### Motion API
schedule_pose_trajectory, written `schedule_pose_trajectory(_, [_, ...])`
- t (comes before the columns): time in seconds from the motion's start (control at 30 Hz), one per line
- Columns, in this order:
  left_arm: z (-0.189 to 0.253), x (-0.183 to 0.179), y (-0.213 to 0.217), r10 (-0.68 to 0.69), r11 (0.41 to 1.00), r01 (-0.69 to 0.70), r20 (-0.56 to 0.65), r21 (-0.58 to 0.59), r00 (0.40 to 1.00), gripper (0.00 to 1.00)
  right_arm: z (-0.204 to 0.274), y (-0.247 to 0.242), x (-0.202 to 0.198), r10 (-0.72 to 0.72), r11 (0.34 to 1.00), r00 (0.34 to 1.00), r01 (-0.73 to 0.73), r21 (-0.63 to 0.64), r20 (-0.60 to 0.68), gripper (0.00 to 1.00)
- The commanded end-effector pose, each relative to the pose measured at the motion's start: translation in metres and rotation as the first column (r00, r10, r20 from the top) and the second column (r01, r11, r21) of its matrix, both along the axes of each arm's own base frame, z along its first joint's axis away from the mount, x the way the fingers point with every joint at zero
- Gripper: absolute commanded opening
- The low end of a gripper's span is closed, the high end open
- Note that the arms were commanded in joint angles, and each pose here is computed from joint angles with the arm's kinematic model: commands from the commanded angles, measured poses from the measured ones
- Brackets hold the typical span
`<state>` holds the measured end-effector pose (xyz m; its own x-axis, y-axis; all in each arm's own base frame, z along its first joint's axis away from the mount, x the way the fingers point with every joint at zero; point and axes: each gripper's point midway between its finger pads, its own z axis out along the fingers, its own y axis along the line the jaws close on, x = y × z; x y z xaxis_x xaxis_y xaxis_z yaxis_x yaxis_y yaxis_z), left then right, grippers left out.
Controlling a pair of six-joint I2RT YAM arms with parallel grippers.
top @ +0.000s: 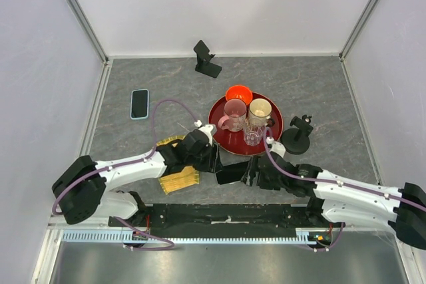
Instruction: Place the phone on the phone stand
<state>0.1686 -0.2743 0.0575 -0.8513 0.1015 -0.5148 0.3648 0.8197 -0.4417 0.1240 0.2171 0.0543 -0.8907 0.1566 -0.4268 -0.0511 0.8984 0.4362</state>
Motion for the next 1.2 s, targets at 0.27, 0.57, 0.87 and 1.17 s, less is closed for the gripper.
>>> schedule_pose_trajectory(0.27, [0.016,0.033,-0.033,-0.089,0.989,0.094,0.053,-0.113,0.995,0.76,0.025,0.001,0.019,-0.244,0.946,0.969,0.231,0.228,0.031,0.86])
schedule_pose_trajectory(0.57, [0.006,0.019,-0.058,-0.203,0.956,0.181,-0.073,-0.232,0.977,0.76,0.022,-0.002,0.021,-0.254,0.949,0.966,0.24,0.203,0.042,0.89])
schedule_pose_trajectory(0.87, [0.006,-0.026,-0.06,-0.301,0.917,0.234,-0.176,-0.322,0.937,0.76,0.029,-0.014,0.024,-0.299,0.944,0.953,0.287,0.162,0.055,0.96])
schedule_pose_trajectory(1.17, [0.041,-0.043,-0.061,-0.308,0.885,0.261,-0.067,-0.386,0.949,0.82,0.036,-0.02,0.026,-0.293,0.951,0.952,0.282,0.125,0.085,0.98])
